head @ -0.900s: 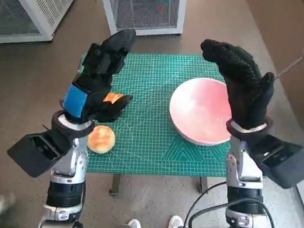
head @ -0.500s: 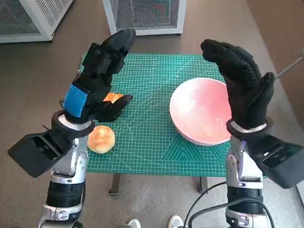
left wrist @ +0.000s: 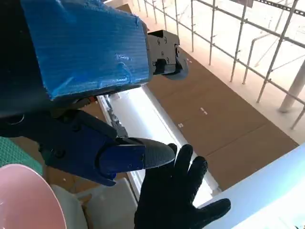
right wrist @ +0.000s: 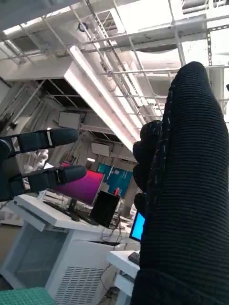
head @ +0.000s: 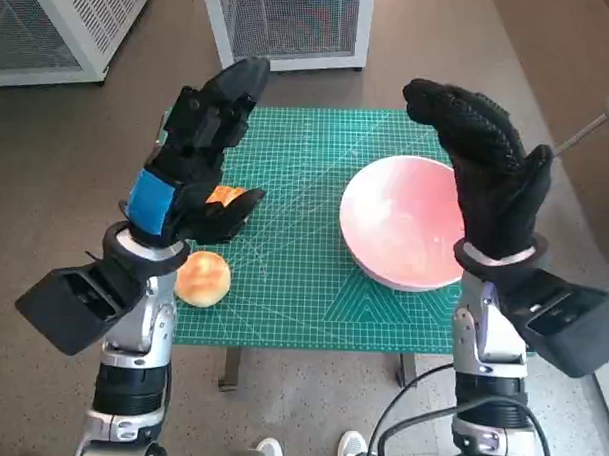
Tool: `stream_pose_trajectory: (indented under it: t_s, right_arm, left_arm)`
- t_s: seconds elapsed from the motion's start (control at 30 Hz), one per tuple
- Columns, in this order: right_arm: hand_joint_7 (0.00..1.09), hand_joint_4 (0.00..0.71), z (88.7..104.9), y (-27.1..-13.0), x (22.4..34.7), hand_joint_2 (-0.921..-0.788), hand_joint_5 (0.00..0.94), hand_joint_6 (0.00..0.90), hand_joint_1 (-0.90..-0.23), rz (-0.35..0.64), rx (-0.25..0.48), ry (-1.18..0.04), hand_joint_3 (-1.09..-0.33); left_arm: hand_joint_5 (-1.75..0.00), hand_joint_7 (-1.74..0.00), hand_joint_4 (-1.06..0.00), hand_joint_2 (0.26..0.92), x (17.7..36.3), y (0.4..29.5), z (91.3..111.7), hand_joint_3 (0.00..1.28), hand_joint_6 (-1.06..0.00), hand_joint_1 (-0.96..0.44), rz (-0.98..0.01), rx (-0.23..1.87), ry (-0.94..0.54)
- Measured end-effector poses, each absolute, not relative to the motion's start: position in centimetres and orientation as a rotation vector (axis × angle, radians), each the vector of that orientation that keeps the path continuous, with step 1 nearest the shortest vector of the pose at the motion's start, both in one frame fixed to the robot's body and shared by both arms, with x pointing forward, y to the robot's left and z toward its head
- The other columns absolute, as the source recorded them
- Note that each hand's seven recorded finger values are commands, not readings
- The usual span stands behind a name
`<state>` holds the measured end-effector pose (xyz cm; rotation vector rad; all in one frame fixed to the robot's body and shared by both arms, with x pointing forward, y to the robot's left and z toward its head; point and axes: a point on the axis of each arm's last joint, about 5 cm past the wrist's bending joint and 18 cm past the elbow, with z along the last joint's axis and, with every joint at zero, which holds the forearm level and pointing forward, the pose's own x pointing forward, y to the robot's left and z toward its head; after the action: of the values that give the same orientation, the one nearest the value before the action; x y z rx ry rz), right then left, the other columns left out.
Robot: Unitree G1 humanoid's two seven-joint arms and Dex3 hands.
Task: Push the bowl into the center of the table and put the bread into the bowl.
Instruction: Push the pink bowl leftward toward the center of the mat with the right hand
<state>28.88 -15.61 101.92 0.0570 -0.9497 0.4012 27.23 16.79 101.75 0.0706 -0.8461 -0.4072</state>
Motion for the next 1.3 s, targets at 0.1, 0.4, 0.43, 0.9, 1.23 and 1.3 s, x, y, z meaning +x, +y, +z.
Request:
stream_pose_trajectory:
  t_s: [0.1, 0.4, 0.43, 0.9, 1.23, 1.3]
  right_arm:
    - [0.64, 0.272, 101.9, -15.6, 28.9, -0.921, 0.003, 0.028, -0.501, 0.401, 0.057, -0.951, -0.435]
    - [0.63, 0.27, 101.8, -16.1, 28.9, -0.921, 0.002, 0.031, -0.507, 0.388, 0.049, -0.948, -0.429]
    - [0.63, 0.27, 101.7, -16.2, 28.9, -0.921, 0.002, 0.031, -0.509, 0.384, 0.046, -0.946, -0.428]
    - [0.53, 0.229, 98.3, -21.3, 31.1, -0.921, 0.001, 0.025, -0.51, 0.121, -0.001, -0.765, -0.528]
    - [0.53, 0.217, 96.0, -23.9, 31.5, -0.921, 0.0, 0.017, -0.477, -0.127, -0.008, -0.549, -0.603]
    - [0.53, 0.209, 95.5, -24.2, 31.5, -0.921, 0.0, 0.016, -0.462, -0.17, -0.003, -0.499, -0.613]
  left_arm:
    - [-0.01, -0.53, -0.14, 0.921, 27.2, 16.8, 101.7, 0.41, 0.0, -0.52, -0.406, 0.07, -0.843]
    - [-0.01, -0.53, -0.14, 0.921, 27.1, 16.9, 101.3, 0.41, 0.0, -0.52, -0.403, 0.069, -0.831]
    - [-0.01, -0.53, -0.14, 0.921, 27.1, 16.9, 101.3, 0.41, 0.0, -0.52, -0.402, 0.069, -0.831]
    - [-0.01, -0.52, -0.13, 0.921, 27.1, 16.9, 101.3, 0.4, 0.0, -0.52, -0.398, 0.074, -0.837]
    - [-0.01, -0.52, -0.13, 0.921, 27.1, 16.9, 101.2, 0.41, 0.0, -0.53, -0.391, 0.088, -0.838]
    - [-0.01, -0.52, -0.13, 0.921, 27.1, 16.9, 101.2, 0.41, 0.0, -0.53, -0.39, 0.088, -0.839]
